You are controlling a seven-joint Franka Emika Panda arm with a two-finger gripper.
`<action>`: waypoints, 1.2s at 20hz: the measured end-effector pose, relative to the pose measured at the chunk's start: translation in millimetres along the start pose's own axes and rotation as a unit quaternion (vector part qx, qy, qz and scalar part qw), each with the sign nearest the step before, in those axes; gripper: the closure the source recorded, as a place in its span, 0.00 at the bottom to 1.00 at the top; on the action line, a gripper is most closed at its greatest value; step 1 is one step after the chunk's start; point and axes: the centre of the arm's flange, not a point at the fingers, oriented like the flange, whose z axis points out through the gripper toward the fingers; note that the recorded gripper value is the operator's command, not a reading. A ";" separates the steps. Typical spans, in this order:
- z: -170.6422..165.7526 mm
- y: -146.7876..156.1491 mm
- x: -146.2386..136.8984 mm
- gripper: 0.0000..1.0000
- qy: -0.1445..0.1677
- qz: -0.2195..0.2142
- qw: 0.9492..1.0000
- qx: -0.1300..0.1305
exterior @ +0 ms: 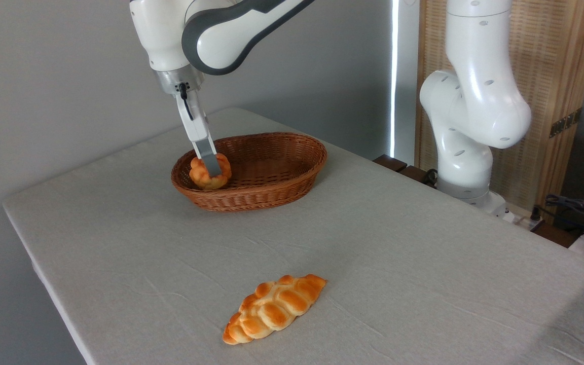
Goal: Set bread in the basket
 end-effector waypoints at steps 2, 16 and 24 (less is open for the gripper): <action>0.0 0.0 0.0 0.00 0.000 0.000 1.000 0.000; -167.8 -62.9 -90.9 0.00 0.064 -0.100 0.991 0.063; -208.9 -118.0 -181.0 0.00 0.017 -0.180 0.977 0.109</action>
